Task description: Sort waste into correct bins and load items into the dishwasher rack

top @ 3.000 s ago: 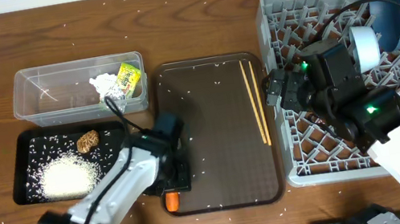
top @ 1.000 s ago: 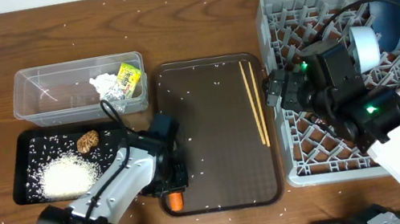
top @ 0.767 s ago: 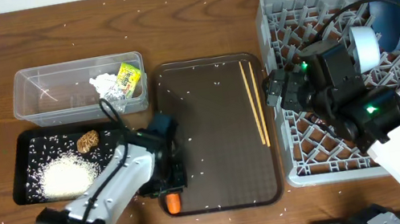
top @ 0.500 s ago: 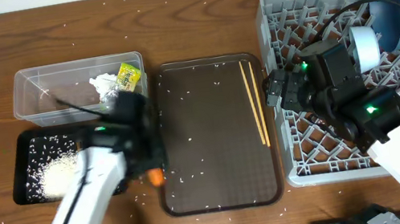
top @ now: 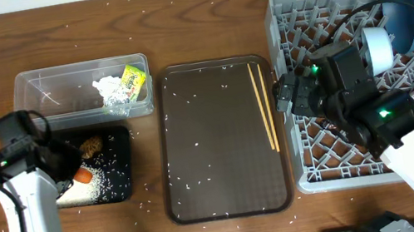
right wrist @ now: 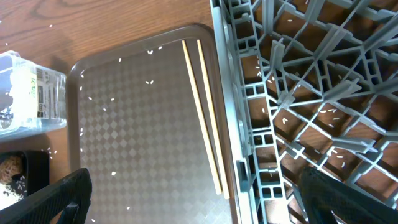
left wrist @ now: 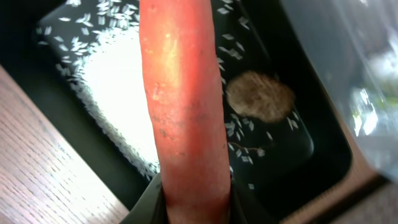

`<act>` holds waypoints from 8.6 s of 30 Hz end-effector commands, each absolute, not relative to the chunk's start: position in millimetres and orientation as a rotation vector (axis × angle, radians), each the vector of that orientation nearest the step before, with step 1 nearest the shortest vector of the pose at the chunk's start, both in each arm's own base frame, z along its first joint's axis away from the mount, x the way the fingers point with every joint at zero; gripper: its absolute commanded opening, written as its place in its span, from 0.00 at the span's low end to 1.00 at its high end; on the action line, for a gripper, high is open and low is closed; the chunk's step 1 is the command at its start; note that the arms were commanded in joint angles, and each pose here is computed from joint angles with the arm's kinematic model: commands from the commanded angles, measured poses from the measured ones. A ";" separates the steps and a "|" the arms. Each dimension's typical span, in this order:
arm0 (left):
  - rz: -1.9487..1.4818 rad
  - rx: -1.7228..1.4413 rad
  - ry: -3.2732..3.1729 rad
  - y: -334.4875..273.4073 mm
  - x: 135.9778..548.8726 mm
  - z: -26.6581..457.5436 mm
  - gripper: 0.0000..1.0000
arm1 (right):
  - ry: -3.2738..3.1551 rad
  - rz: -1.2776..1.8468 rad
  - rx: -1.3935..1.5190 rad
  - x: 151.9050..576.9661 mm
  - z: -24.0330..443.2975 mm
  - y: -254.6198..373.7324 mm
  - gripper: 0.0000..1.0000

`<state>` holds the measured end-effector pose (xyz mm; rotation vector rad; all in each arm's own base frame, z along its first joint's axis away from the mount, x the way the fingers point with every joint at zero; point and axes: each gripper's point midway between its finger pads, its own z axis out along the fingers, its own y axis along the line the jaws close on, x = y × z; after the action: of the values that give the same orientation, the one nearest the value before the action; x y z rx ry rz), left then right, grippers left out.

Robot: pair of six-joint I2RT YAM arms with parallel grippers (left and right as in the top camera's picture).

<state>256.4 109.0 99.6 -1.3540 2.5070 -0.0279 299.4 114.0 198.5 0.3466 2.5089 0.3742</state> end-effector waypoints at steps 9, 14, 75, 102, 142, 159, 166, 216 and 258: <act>-0.059 -1.581 2.472 110.3 253.2 76.7 0.34 | 2.521 0.303 0.227 300.7 196.8 108.0 0.99; -0.163 -1.551 2.448 99.2 256.0 92.8 0.53 | 2.528 0.311 0.180 300.1 194.5 118.1 0.99; -0.285 -0.220 2.525 -16.0 247.0 255.3 0.98 | 2.785 0.040 -0.154 347.6 -6.9 195.1 0.01; -0.285 -0.220 2.525 -16.0 247.0 255.3 0.98 | 2.653 0.017 0.216 342.0 127.0 69.3 0.01; -0.285 -0.220 2.525 -16.0 247.0 255.3 0.98 | 2.732 -0.169 0.000 351.7 10.6 158.9 0.35; -0.285 -0.220 2.525 -16.0 247.0 255.3 0.98 | 2.804 -0.103 -0.237 340.8 -13.3 180.4 0.01; -0.285 -0.220 2.525 -16.0 247.0 255.3 0.98 | 2.704 -0.004 -0.210 348.9 41.6 187.3 0.01; -0.285 -0.220 2.525 -16.0 247.0 255.3 0.98 | 2.456 0.389 -0.181 230.3 242.6 92.8 0.99; -0.285 -0.220 2.525 -16.0 247.0 255.3 0.98 | 1.621 0.038 -0.004 241.2 181.4 5.5 0.99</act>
<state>246.3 -14.8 253.0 -0.2393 2.5296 -0.2856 237.9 5.8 194.0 0.0088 1.6150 0.0468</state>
